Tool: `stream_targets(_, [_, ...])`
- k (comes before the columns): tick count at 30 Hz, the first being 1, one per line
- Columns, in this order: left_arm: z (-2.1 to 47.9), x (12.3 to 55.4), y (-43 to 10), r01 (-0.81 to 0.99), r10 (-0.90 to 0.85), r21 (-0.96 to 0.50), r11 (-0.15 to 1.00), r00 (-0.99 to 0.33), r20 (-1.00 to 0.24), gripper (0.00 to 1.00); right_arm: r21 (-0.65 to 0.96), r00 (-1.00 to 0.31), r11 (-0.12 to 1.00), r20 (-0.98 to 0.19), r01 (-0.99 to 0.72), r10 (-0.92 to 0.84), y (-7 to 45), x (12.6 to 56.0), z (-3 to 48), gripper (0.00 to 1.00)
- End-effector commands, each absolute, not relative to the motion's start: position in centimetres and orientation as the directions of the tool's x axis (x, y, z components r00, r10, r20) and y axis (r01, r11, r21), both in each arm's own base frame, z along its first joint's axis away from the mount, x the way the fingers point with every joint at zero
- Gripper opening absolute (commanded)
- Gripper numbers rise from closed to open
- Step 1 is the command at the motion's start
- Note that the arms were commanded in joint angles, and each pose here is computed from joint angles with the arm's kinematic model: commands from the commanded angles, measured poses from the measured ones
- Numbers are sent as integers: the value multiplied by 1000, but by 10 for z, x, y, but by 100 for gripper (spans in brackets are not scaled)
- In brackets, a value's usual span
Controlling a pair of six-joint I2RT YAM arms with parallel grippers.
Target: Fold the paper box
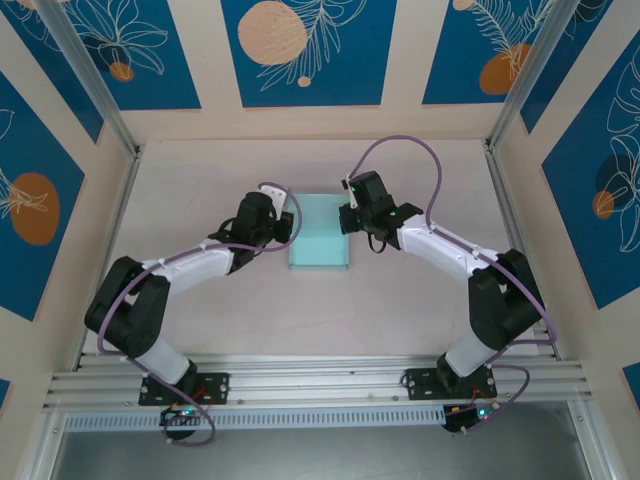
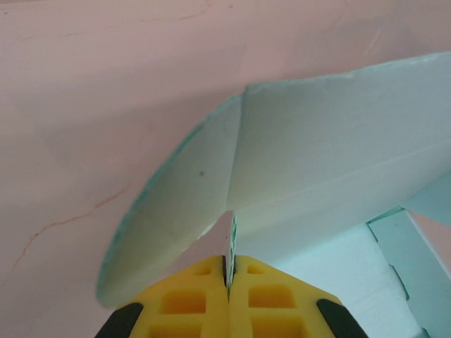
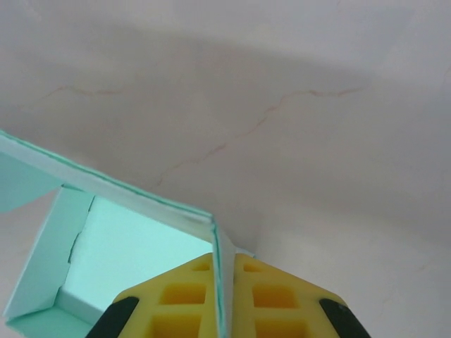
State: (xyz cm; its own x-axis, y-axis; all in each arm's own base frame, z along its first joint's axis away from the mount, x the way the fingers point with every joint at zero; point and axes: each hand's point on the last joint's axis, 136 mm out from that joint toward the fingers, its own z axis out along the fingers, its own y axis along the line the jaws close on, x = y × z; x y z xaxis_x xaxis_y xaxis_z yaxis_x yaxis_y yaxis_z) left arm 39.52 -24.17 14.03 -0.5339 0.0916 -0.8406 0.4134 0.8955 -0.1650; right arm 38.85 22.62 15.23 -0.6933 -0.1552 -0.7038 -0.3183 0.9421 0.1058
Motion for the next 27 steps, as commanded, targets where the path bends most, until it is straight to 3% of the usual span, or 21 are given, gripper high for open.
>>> stream_targets(1, [166,414,-264,418,-8,-227,880,-464,-886,0,123,-577,923,-808,-365,-120,254,419,186,7])
stream_targets(10, [152,430,-275,401,-38,-258,879,-480,-876,0,140,-581,925,-808,-352,-99,269,432,167,6])
stream_targets(27, [125,395,-270,367,-76,-299,880,-514,-855,0,153,-567,941,-822,-302,-48,277,386,139,6])
